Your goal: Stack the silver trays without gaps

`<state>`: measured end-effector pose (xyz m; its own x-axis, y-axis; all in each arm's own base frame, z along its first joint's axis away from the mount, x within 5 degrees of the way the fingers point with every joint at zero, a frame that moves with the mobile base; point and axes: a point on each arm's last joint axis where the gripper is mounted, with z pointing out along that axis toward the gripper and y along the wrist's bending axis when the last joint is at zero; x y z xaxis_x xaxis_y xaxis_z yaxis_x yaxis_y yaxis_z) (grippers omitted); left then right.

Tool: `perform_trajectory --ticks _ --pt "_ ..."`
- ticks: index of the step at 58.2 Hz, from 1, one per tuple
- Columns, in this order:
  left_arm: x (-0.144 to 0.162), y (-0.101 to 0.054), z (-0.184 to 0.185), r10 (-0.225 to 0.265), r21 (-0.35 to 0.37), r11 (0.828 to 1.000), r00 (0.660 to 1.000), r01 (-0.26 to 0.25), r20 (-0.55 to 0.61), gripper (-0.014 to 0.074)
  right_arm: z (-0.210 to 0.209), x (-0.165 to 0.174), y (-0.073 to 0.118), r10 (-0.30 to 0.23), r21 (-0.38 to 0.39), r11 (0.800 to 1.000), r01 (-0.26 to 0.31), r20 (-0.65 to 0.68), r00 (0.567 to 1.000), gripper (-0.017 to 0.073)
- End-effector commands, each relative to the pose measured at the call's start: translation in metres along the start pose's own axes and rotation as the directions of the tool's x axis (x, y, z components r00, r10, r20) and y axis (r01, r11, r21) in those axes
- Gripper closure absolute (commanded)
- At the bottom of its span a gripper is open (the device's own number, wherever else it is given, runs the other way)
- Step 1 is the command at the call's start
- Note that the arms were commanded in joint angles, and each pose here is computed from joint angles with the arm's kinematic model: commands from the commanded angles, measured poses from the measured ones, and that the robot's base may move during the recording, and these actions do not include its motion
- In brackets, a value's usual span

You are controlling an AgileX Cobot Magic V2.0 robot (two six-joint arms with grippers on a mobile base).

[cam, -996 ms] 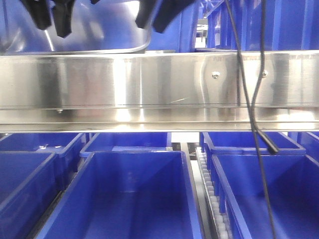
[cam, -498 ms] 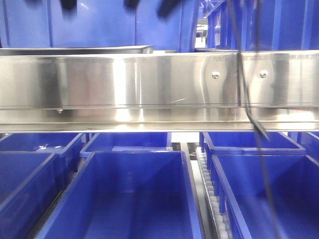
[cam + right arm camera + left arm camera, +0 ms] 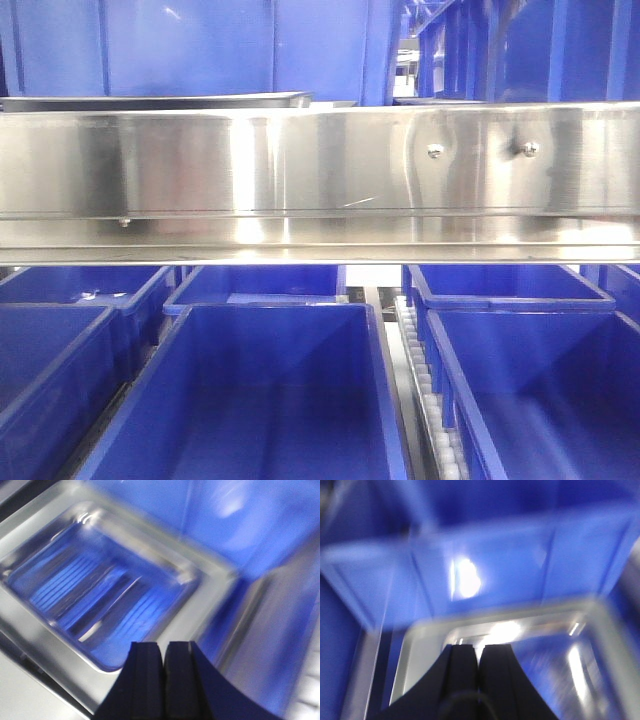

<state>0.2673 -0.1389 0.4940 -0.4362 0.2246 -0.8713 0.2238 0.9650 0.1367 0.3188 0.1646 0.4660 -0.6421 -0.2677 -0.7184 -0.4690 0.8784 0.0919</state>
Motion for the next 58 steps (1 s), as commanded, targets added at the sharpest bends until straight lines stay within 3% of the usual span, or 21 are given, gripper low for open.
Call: perform_trajectory --ticks 1,14,23,26,40,48,58 --pt "-0.005 0.009 -0.031 -0.047 0.050 0.998 0.992 0.041 0.119 0.0603 -0.036 -0.004 0.002 -0.024 0.019 1.000 0.022 0.100 0.995 0.0638" --pt "0.019 0.025 -0.084 -0.093 0.135 0.989 0.949 0.055 0.300 0.0603 -0.103 0.006 0.007 -0.044 0.021 0.999 0.040 0.274 0.961 0.0638" --pt "0.049 0.038 -0.119 -0.130 0.176 0.982 0.917 0.068 0.376 0.0603 -0.136 0.035 0.008 -0.066 0.030 0.998 0.060 0.357 0.932 0.0638" --pt "0.058 0.042 -0.128 -0.135 0.178 0.982 0.911 0.069 0.389 0.0603 -0.150 0.050 0.009 -0.071 0.034 0.997 0.062 0.424 0.903 0.0638" --pt "0.100 0.053 -0.149 -0.140 0.183 0.980 0.909 0.072 0.393 0.0603 -0.166 0.152 0.006 -0.040 0.018 0.999 0.037 0.614 0.789 0.0638" --pt "0.127 0.054 -0.148 -0.131 0.181 0.981 0.920 0.067 0.370 0.0603 -0.177 0.223 0.004 -0.003 -0.015 1.000 0.020 0.725 0.689 0.0638" --pt "0.147 0.058 -0.156 -0.135 0.184 0.981 0.915 0.068 0.381 0.0603 -0.176 0.280 0.001 -0.001 -0.017 1.000 0.023 0.772 0.635 0.0638"
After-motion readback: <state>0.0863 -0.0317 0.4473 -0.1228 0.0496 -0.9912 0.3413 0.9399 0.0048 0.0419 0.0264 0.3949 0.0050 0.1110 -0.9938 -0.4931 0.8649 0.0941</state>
